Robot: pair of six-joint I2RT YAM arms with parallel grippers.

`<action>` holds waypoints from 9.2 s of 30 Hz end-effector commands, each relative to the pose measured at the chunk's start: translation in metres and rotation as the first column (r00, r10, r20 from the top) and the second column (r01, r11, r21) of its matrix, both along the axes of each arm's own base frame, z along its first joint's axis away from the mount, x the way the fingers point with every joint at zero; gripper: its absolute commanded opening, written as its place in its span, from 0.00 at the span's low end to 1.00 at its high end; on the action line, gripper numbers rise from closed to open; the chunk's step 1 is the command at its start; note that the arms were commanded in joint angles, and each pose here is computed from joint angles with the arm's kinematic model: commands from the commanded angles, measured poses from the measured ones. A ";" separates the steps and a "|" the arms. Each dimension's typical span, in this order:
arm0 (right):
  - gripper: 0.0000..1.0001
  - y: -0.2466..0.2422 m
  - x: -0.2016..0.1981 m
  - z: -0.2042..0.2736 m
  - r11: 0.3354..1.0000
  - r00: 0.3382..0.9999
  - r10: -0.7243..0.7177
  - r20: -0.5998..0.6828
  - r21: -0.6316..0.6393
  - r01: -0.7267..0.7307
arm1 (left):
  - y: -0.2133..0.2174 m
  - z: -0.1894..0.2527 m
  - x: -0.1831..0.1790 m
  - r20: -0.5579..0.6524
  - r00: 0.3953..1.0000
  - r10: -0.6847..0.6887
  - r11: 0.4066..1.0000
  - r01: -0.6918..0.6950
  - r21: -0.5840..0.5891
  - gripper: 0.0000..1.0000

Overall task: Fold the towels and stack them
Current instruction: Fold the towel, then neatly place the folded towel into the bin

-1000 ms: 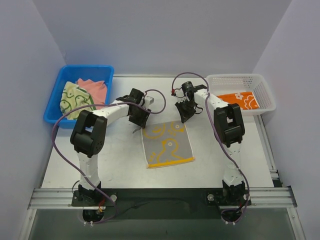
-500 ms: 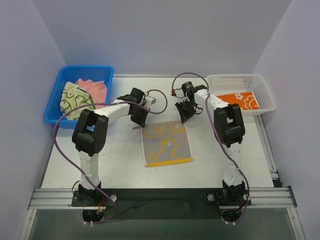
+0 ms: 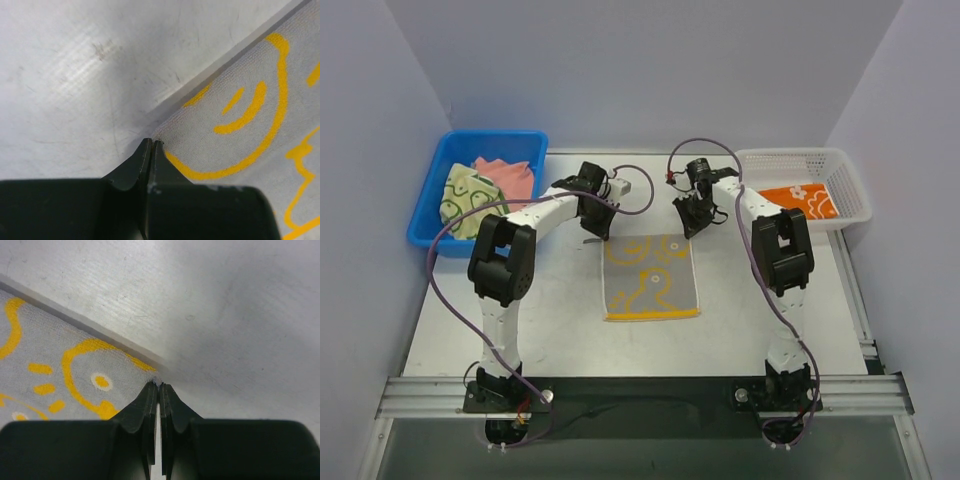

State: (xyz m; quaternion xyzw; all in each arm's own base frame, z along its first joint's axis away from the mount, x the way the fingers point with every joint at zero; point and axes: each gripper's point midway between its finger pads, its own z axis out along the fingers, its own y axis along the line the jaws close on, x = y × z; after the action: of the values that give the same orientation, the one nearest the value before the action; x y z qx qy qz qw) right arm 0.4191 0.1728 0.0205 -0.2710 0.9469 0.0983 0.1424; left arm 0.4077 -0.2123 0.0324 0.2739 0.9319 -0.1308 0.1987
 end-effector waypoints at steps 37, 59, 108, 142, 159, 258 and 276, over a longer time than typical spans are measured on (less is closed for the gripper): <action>0.00 -0.021 -0.123 0.046 0.962 0.937 -0.273 0.217 0.080 0.261 | 0.001 0.052 -0.137 0.132 0.985 0.115 0.986 -0.096 -0.139 0.00; 0.00 -0.017 -0.166 -0.006 0.909 0.910 -0.411 -0.058 0.045 0.414 | 0.011 0.005 -0.164 -0.052 0.975 0.218 0.975 -0.220 -0.041 0.03; 0.34 0.035 -0.162 0.094 0.864 0.905 -0.425 -0.001 0.297 0.406 | -0.028 0.115 -0.167 0.011 0.958 0.285 0.899 -0.264 -0.350 0.59; 0.80 0.065 -0.141 0.101 0.511 0.803 -0.594 -0.055 0.745 0.429 | -0.040 0.117 -0.157 -0.019 0.858 0.513 0.671 -0.415 -0.615 0.66; 0.89 0.057 -0.126 -0.003 0.368 0.692 -0.711 -0.121 0.775 0.513 | -0.020 -0.009 -0.128 -0.169 0.741 0.650 0.540 -0.606 -0.584 0.44; 1.00 -0.144 -0.222 0.030 0.424 0.450 -0.893 -0.025 0.295 0.856 | -0.182 -0.028 -0.227 0.266 0.887 -0.377 0.852 0.220 0.475 0.20; 1.00 -0.021 -0.194 0.036 0.318 0.632 -0.641 -0.436 0.598 0.736 | -0.177 0.045 -0.204 0.334 0.931 -0.148 0.988 0.125 0.090 0.00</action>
State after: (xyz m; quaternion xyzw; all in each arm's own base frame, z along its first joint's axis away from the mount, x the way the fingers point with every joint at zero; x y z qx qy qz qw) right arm 0.2139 0.1181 0.0361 0.2644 0.8773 0.3374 0.2156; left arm 0.1977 -0.3643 0.0402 0.4052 0.8638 0.0287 0.2979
